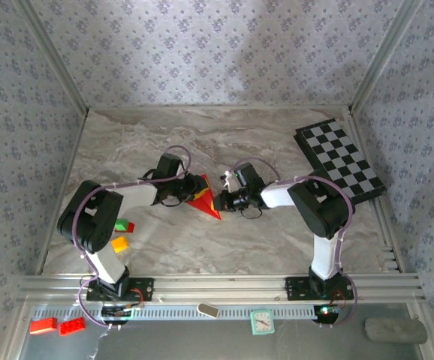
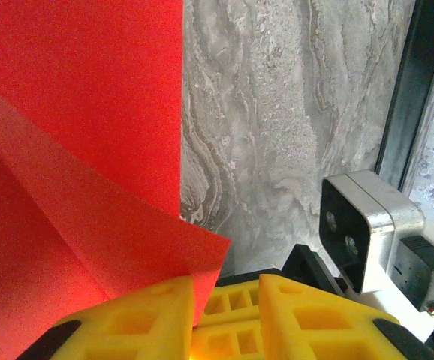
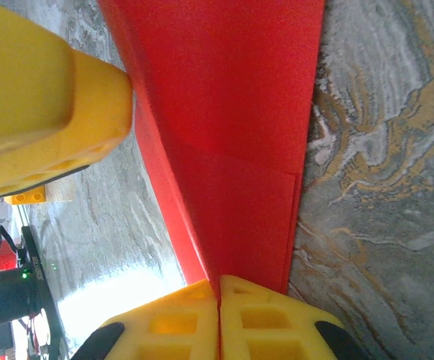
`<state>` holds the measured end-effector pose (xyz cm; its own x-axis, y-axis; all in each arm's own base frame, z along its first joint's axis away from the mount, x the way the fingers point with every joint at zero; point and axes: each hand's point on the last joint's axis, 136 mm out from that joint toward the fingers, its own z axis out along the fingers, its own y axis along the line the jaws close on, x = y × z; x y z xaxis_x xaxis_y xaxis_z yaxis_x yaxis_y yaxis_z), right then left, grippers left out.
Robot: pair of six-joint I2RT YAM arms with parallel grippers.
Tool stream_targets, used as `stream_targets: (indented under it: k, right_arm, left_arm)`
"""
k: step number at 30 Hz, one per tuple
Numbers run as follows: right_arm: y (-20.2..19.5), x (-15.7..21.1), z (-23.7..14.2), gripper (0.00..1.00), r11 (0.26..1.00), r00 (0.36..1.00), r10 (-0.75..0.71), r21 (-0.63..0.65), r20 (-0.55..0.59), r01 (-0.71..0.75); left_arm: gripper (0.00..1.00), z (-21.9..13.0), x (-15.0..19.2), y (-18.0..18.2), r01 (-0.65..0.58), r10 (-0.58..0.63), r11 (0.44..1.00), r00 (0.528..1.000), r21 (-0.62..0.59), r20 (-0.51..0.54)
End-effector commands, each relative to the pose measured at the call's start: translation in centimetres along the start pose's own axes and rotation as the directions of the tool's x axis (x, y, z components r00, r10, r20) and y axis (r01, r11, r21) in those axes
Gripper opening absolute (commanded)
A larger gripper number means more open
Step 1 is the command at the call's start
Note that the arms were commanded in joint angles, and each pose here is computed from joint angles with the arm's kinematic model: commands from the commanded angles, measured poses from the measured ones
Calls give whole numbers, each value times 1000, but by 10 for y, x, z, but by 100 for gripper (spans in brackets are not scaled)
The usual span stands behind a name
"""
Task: Fold a paper plane with a square sheet of paper (pick it up from the middle)
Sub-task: Fourth fold the wing at the center of the table.
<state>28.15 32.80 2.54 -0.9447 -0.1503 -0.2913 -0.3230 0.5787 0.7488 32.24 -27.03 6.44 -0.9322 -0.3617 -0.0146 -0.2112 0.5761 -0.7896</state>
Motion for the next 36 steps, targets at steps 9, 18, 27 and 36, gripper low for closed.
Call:
stream_targets:
  k: [9,18,27,36]
  right_arm:
    - [-26,19,2,14,992,991,117,54,-57,-114]
    - [-32,20,2,16,987,987,149,64,-59,-145]
    - [-40,23,2,12,983,983,174,75,-60,-170]
    - [-49,24,1,9,968,969,241,85,-49,-236]
  left_arm:
    - [29,9,2,-5,-5,6,1000,1000,20,-28]
    - [29,13,2,-2,-1,2,1000,999,12,-33]
    - [29,13,0,-8,-15,16,999,999,29,-30]
    - [30,1,-3,-12,-31,31,999,1000,42,-4]
